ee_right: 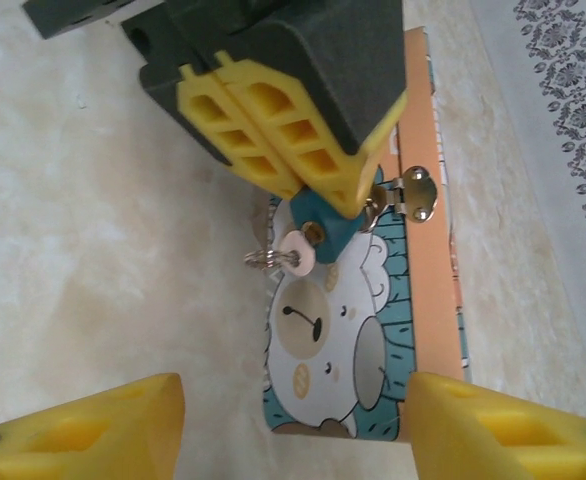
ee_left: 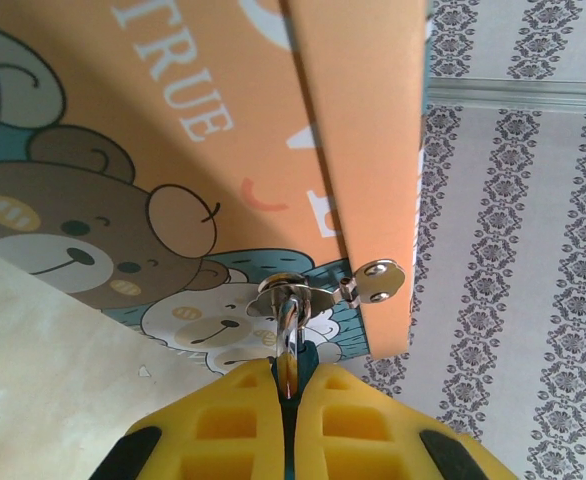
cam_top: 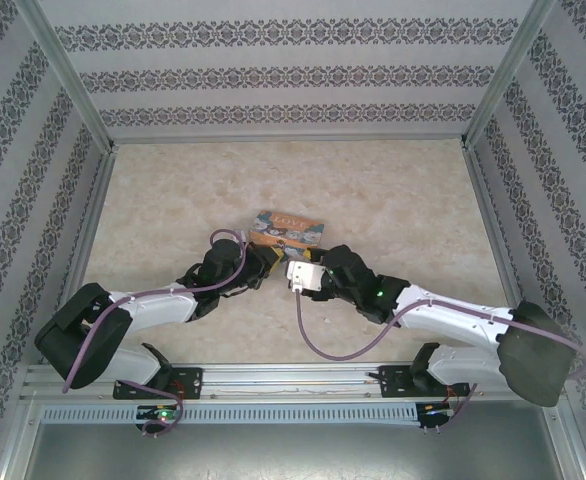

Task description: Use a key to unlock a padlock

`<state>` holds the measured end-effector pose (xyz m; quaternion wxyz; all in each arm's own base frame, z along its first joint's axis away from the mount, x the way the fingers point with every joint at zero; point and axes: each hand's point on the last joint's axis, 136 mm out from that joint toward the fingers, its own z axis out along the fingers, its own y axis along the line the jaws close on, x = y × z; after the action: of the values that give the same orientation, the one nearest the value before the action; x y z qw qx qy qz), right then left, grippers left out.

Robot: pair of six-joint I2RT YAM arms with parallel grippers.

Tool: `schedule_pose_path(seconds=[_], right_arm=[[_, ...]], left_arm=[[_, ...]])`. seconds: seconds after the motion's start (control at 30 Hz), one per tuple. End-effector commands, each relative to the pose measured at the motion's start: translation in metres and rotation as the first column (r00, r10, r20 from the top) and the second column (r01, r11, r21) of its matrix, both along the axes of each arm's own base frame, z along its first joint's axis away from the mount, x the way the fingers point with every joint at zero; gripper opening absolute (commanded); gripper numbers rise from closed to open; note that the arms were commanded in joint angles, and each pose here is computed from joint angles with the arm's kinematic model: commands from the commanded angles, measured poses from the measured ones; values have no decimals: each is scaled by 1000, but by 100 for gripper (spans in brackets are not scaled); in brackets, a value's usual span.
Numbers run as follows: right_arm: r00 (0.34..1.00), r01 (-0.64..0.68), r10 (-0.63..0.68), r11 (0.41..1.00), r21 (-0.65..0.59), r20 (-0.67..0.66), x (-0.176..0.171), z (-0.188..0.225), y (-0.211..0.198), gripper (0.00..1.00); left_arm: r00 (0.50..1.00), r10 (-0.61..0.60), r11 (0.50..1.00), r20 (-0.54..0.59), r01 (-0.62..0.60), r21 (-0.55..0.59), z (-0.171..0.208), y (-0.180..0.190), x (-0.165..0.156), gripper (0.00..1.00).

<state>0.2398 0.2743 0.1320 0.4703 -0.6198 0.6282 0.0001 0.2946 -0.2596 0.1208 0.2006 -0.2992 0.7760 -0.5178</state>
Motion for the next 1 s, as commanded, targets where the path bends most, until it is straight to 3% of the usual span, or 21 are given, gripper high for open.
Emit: schedule_pose_path(seconds=[0.0, 0.97], right_arm=[[999, 14, -16, 1000, 26, 52, 10, 15, 9, 54], [997, 30, -31, 999, 15, 65, 18, 0, 29, 33]], left_arm=[[999, 7, 999, 48, -5, -40, 25, -6, 4, 0], [999, 3, 999, 49, -1, -45, 26, -7, 4, 0]])
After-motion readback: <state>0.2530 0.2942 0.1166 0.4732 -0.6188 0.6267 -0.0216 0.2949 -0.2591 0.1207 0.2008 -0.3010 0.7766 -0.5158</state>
